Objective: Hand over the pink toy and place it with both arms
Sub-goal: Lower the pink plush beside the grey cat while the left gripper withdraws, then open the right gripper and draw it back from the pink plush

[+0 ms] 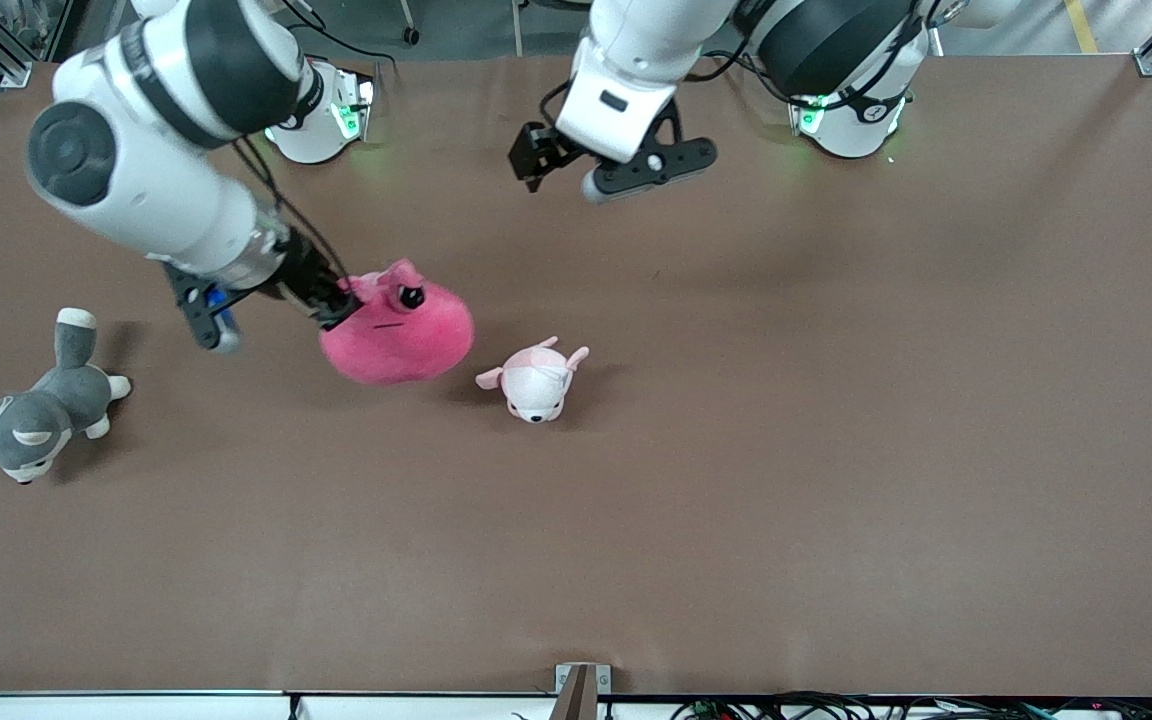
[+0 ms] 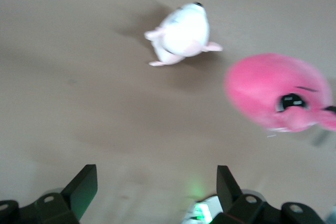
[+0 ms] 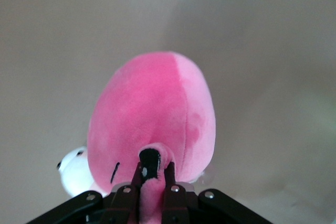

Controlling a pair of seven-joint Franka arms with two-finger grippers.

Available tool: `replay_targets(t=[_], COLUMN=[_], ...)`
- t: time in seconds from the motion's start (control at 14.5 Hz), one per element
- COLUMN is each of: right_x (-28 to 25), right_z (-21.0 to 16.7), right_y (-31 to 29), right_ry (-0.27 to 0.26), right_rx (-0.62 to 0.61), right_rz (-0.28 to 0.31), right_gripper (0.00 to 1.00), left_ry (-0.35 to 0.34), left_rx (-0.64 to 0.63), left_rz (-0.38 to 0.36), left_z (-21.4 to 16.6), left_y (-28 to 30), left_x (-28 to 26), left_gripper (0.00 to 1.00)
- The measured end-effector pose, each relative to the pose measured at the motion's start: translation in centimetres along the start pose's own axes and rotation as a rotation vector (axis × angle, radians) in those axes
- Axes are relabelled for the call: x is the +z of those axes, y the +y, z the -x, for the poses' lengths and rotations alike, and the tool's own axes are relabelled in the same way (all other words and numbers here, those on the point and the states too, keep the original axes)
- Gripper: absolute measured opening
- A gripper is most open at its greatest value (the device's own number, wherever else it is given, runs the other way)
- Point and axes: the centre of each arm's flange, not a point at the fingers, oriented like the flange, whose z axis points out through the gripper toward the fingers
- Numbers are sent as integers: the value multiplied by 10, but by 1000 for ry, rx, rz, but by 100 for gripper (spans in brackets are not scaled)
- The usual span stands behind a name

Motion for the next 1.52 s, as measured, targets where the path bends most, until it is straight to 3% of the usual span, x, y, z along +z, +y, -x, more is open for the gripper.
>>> replay_targets(t=[0.21,0.41,0.76,0.9,1.04,1.38,1.52], right_x=[28,66,128,134,131,84,55], right_z=[-60,-117,-154,-160,-164,-197,-212], right_y=[24,55,89,91,91,93,94], right_ry=[-13,-22,-6,-3,4,57,105], right_rx=[-60,-125,-190,-183,-203,-498,-611], right_rz=[12,12,4,4,-5,-66,-78], right_gripper=[16,13,13,26,47,96,100], left_ry=[10,49,100,101,109,102,97], left_rx=[94,192,363,399,433,429,424], left_rz=[-94,-138,-215,-229,-238,-217,-212], left_z=[-13,-21,-56,-84,-121,-194,-217], left_y=[-48,-97,-193,-230,-265,-331,-347], left_x=[-41,-75,-101,-107,-108,-98,-92], left_gripper=[100,100,100,100,100,100,100])
